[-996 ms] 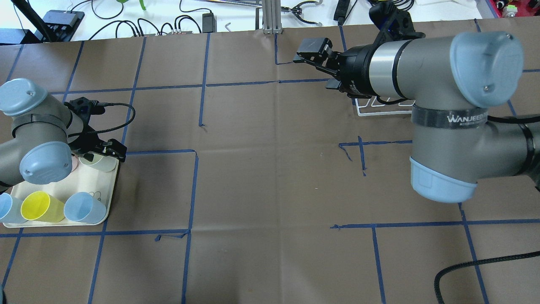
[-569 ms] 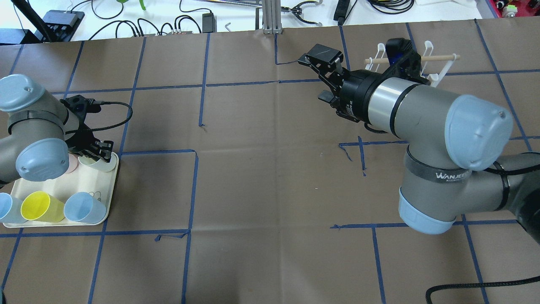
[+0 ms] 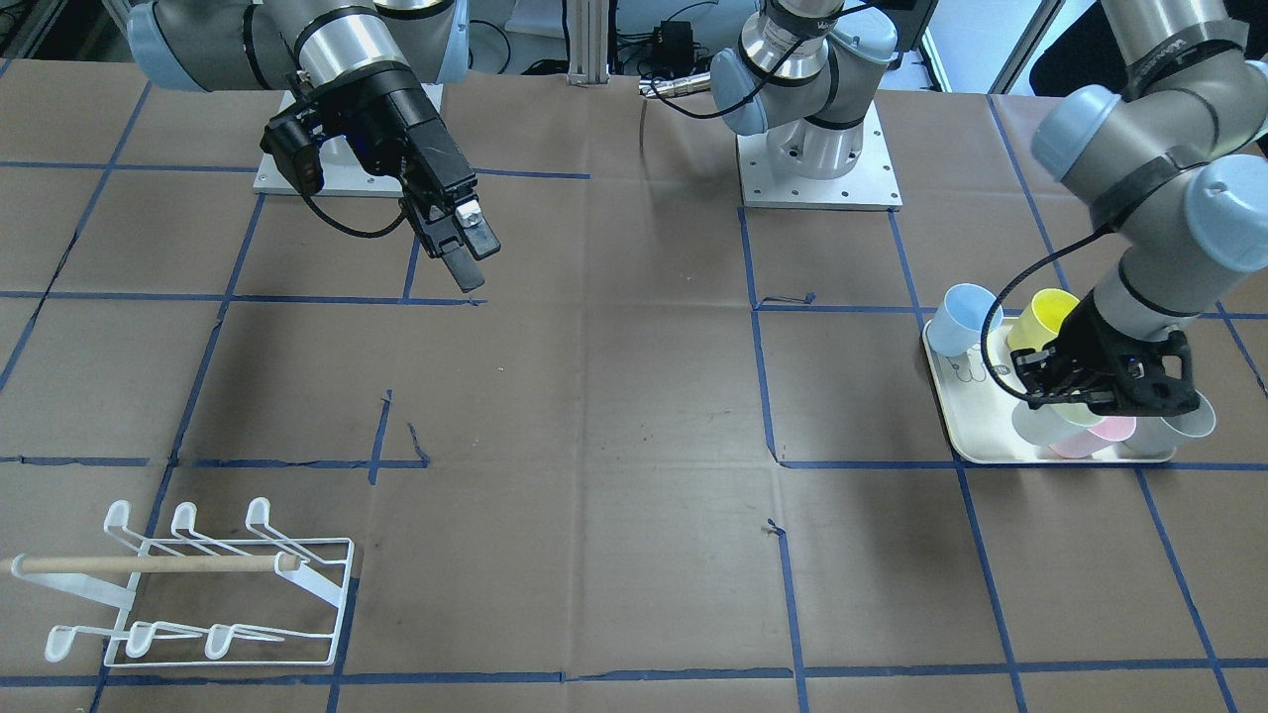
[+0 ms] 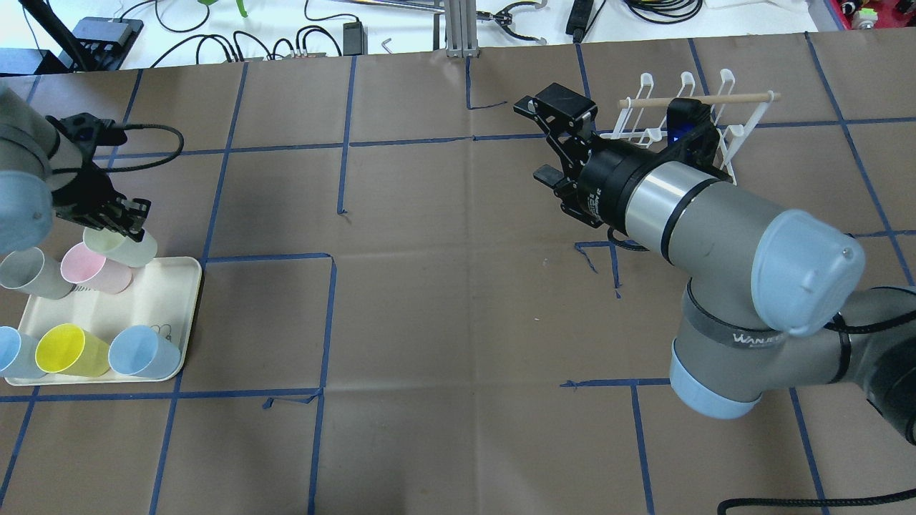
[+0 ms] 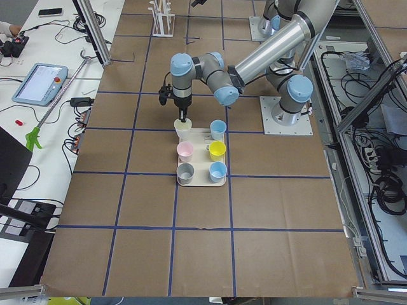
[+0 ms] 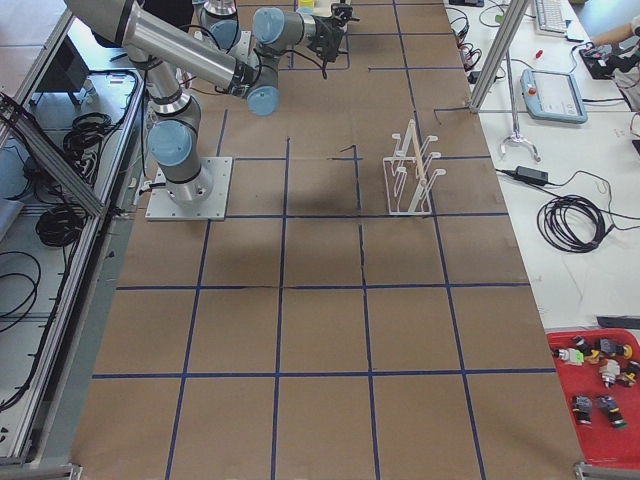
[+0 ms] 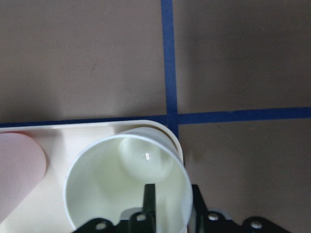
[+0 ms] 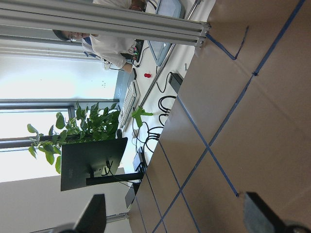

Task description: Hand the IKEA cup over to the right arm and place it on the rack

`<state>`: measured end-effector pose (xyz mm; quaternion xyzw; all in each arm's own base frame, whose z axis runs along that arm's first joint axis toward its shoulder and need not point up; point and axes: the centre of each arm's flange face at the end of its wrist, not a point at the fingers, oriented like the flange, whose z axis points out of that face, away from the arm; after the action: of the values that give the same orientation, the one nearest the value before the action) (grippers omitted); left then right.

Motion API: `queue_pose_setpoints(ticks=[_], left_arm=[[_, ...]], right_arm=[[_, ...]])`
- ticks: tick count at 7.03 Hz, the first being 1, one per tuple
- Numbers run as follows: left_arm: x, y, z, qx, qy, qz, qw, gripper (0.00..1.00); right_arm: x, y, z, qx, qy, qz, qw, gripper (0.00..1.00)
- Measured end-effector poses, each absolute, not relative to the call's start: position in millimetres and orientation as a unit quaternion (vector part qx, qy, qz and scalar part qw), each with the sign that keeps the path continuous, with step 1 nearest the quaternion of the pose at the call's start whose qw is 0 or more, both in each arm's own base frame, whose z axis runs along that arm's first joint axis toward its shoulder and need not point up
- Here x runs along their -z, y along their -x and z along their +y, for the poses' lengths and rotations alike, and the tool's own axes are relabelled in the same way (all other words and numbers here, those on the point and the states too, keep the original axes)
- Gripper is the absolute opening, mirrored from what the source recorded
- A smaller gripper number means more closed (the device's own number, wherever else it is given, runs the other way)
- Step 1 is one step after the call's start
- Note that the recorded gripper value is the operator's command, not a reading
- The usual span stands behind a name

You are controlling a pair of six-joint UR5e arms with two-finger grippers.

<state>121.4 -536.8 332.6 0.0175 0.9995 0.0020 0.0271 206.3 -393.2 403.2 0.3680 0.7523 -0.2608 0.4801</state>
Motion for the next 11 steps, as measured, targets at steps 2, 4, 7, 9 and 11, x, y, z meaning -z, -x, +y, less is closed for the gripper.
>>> queue_pose_setpoints(ticks=[2, 4, 7, 9, 11], left_arm=[[-420.9, -97.3, -556.3, -0.026, -0.038, 0.999, 0.008, 0.0], [-468.9, -27.3, -570.8, -0.022, -0.084, 0.996, 0.009, 0.0], [-483.2, 68.9, -561.5, 0.024, -0.136, 0.987, -0.076, 0.0], [-487.4, 101.4, -551.8, 0.116, -0.158, 0.965, -0.176, 0.0], [-472.7, 125.3, -530.8, 0.244, -0.195, 0.916, -0.253, 0.0]], right_arm=[[-401.8, -206.3, -389.8, 0.265, -0.366, 0.749, 0.485, 1.0], [-402.8, -206.4, -389.6, 0.266, -0.365, 0.748, 0.486, 1.0], [-405.3, -206.6, -389.3, 0.267, -0.363, 0.747, 0.488, 1.0], [-404.1, -206.6, -389.8, 0.267, -0.364, 0.749, 0.485, 1.0], [-402.4, -207.3, -389.6, 0.268, -0.364, 0.752, 0.48, 1.0]])
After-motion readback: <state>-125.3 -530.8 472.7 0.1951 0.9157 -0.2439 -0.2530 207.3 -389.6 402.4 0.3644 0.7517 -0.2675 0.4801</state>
